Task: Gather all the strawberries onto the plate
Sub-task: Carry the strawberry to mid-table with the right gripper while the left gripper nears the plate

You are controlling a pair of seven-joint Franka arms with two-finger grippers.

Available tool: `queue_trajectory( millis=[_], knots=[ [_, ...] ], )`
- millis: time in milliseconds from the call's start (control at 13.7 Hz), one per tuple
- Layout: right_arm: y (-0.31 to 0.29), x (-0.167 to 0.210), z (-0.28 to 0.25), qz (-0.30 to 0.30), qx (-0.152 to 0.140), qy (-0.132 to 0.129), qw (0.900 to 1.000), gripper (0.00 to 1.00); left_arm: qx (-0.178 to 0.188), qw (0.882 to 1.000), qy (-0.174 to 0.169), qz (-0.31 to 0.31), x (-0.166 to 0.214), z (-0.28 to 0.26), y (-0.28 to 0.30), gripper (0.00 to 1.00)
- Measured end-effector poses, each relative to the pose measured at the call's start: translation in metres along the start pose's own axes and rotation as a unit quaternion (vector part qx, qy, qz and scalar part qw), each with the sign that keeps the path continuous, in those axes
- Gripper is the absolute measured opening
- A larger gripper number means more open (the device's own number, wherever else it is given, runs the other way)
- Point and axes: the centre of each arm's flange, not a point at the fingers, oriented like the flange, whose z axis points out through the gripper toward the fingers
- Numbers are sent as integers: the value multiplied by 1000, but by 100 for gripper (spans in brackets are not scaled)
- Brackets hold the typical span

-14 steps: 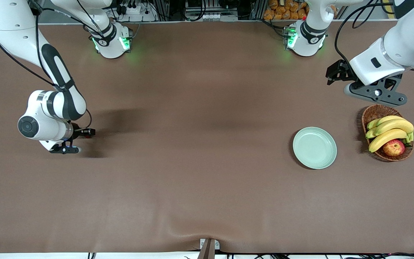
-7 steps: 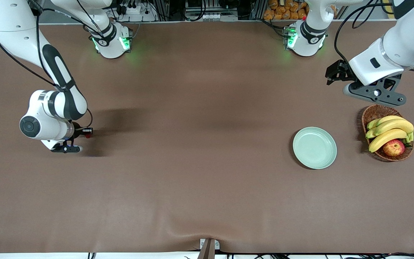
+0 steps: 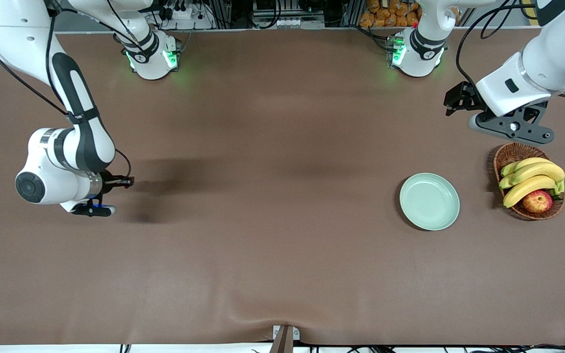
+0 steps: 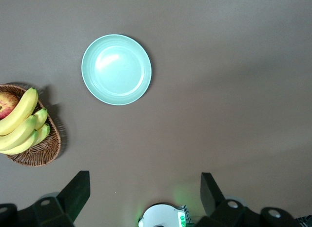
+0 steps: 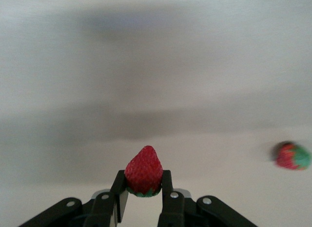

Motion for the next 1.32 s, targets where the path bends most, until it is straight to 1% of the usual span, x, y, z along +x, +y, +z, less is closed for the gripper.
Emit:
queue_trajectory(
  millis=[146,292,365,584,658,731,804,877,1096,1169,1315],
  knots=[
    [-41,-5,0,29,17,-3,999,32,0,1000,0,0,0,0,0,100],
    [-101,-16,4,69,27,-5,997,32,0,1000,0,0,0,0,0,100],
    [-139,-25,3,88,28,-2,996,32,0,1000,0,0,0,0,0,100],
    [-253,-63,-2,134,22,22,991,32,0,1000,0,0,0,0,1,100],
    [-280,-73,-1,148,29,27,988,32,0,1000,0,1,0,0,1,100],
    [-306,-83,5,163,47,31,985,32,0,1000,0,1,0,0,1,100],
    [-331,-91,17,178,61,36,982,32,0,1000,-1,1,0,0,1,100],
    [-355,-100,39,190,65,42,979,32,0,1000,-2,1,1,2,1,100],
    [-411,-121,119,221,61,65,971,32,-3,1000,-3,-10,12,12,5,100],
    [-421,-126,136,227,59,69,970,32,-5,1000,-2,-15,18,17,13,100],
    [-434,-137,154,235,54,70,968,32,-7,1000,1,-30,32,30,33,100]
  ],
)
